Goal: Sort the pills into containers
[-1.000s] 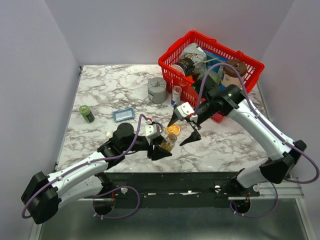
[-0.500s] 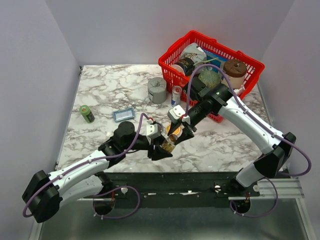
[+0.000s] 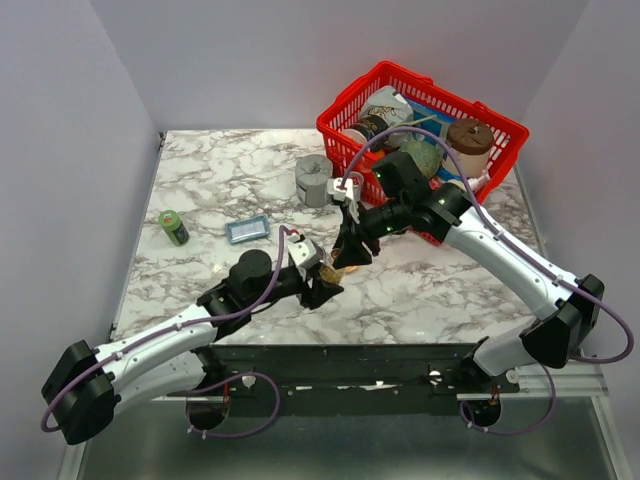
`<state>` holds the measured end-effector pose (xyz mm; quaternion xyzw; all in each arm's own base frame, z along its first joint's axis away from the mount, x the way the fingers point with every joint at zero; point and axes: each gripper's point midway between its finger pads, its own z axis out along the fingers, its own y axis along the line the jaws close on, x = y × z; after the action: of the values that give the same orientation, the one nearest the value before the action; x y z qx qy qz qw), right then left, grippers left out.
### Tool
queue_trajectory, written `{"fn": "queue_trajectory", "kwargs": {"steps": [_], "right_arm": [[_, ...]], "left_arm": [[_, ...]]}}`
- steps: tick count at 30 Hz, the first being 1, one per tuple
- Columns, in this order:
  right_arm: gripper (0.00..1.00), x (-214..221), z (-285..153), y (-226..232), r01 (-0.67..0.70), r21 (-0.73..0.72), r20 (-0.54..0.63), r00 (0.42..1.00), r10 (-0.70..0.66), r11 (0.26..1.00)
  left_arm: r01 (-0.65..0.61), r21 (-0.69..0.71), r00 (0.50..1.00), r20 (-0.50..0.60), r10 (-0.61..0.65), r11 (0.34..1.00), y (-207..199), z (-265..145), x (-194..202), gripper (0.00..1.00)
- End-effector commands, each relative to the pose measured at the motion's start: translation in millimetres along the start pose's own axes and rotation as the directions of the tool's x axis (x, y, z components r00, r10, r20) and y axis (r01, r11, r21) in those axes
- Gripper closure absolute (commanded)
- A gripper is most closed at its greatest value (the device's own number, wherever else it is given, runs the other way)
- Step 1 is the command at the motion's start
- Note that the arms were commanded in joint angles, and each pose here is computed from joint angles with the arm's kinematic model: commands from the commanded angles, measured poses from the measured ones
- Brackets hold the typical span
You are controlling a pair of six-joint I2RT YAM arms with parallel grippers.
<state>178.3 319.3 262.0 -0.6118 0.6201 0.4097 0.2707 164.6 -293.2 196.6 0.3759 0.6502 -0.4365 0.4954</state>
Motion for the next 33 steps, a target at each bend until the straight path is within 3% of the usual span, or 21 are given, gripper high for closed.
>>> {"fn": "queue_trajectory", "kwargs": {"steps": [1, 2, 5, 6, 9, 11, 13, 14, 15, 16, 17, 23, 27, 33], "right_arm": [[0.73, 23.6, 18.9, -27.3, -0.369, 0.199, 0.017, 0.928, 0.373, 0.908], [0.71, 22.9, 20.5, -26.0, -0.382, 0.184, 0.018, 0.922, 0.386, 0.906], [0.48, -4.5, 10.9, -16.5, -0.338, 0.092, 0.071, 0.94, 0.332, 0.937], [0.32, -12.1, 1.6, -15.9, -0.322, 0.077, 0.09, 0.945, 0.315, 0.944], [0.07, -42.9, -28.4, -2.9, -0.158, 0.015, 0.147, 0.977, 0.154, 0.987], [0.0, -59.6, -46.1, 2.9, 0.029, 0.036, 0.168, 0.985, -0.035, 0.999], [0.0, -57.1, -56.0, 26.3, 0.135, -0.033, 0.161, 0.979, -0.128, 0.99], [0.0, -59.7, -59.9, 32.0, 0.287, -0.041, 0.174, 0.945, -0.276, 0.957], [0.0, -50.8, -61.5, 46.3, 0.312, -0.099, 0.173, 0.941, -0.292, 0.945], [0.0, -46.8, -63.2, 53.0, 0.377, -0.114, 0.182, 0.918, -0.353, 0.919], [0.0, -42.5, -62.3, 54.7, 0.518, -0.113, 0.2, 0.848, -0.491, 0.848], [0.0, -13.0, -41.6, 56.4, 0.582, -0.213, 0.175, 0.813, -0.556, 0.785], [0.03, -7.2, -27.9, 67.4, 0.544, -0.301, 0.165, 0.838, -0.52, 0.783], [0.12, 1.7, -18.1, 62.8, 0.502, -0.315, 0.109, 0.862, -0.495, 0.806]], "left_arm": [[-0.01, -0.285, 0.961, 0.261, 0.087, 0.959, 45.4, 1.8, -83.8, 1.0], [-0.006, -0.284, 0.964, 0.254, 0.081, 0.959, 46.1, 3.6, -81.4, 1.0], [-0.018, -0.234, 0.972, 0.223, 0.072, 0.972, 39.3, 8.0, -66.9, 1.0], [-0.032, -0.2, 0.976, 0.205, 0.074, 0.979, 33.8, 9.0, -60.5, 1.0], [-0.048, -0.11, 0.986, 0.151, 0.064, 0.993, 20.1, 6.1, -38.1, 1.0], [-0.045, -0.065, 0.991, 0.122, 0.052, 0.997, 13.4, 0.5, -28.4, 1.0], [-0.059, 0.014, 0.993, 0.107, 0.058, 0.998, -0.7, -4.8, -25.9, 1.0], [-0.063, 0.036, 0.994, 0.088, 0.059, 0.997, -3.6, -7.3, -22.3, 1.0], [-0.07, 0.075, 0.994, 0.083, 0.064, 0.995, -10.8, -9.3, -22.1, 1.0], [-0.079, 0.104, 0.994, 0.084, 0.071, 0.991, -16.0, -11.2, -25.3, 1.0], [-0.083, 0.171, 0.995, 0.063, 0.074, 0.982, -27.4, -13.8, -21.3, 1.0], [-0.092, 0.372, 0.996, 0.035, 0.085, 0.923, -60.1, -18.1, -24.5, 1.0], [-0.096, 0.397, 0.995, 0.017, 0.097, 0.913, -62.1, -16.5, -24.7, 1.0], [-0.095, 0.404, 0.995, 0.002, 0.103, 0.91, -61.1, -13.5, -23.5, 1.0]]}}
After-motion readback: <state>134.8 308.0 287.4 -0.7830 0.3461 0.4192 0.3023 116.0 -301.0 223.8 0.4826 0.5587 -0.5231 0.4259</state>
